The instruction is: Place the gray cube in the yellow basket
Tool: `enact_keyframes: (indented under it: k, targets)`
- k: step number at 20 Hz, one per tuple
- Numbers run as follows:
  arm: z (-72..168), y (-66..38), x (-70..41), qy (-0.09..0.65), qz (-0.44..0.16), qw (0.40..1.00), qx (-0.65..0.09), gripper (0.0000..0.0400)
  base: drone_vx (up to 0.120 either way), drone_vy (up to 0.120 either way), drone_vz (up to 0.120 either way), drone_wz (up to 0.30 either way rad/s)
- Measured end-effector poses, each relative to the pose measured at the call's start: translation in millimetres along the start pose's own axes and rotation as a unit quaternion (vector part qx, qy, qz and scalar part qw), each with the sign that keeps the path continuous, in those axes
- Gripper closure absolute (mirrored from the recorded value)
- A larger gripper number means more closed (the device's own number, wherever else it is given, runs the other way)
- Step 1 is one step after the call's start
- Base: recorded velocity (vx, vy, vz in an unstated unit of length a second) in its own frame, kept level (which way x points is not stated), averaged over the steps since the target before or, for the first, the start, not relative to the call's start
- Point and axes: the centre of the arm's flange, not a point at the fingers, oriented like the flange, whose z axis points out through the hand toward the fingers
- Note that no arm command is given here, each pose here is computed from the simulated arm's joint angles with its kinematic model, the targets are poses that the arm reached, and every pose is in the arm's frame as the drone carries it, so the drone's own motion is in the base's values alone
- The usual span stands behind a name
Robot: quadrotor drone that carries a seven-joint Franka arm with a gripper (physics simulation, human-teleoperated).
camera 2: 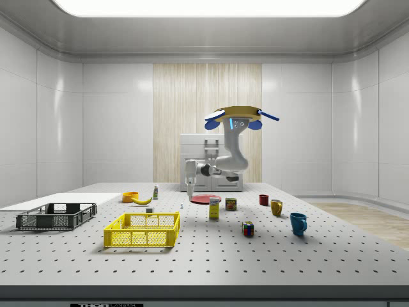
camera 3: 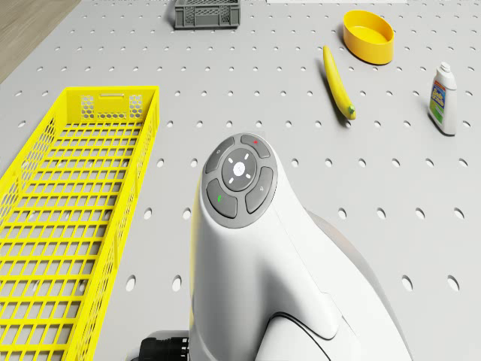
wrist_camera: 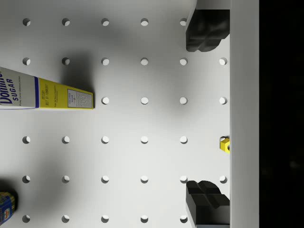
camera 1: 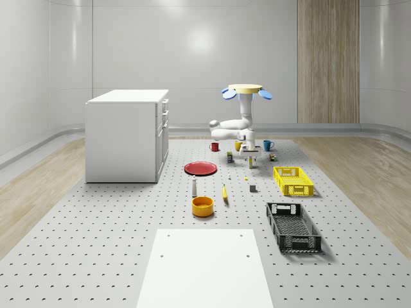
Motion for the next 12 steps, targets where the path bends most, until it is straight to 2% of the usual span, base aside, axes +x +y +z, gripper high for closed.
enact_keyframes:
  k: [6,9,12]
  targets:
    - [0.0,0.0,0.0,0.000,0.000,1.000,0.000,0.0000,0.120,0.000,0.000,0.000]
    - [0.0,0.0,0.0,0.000,0.000,1.000,0.000,0.0000,0.120,0.000,-0.107,0.000]
    - [0.0,0.0,0.0,0.000,0.000,1.000,0.000,0.0000,0.120,-0.027,-0.013,0.000]
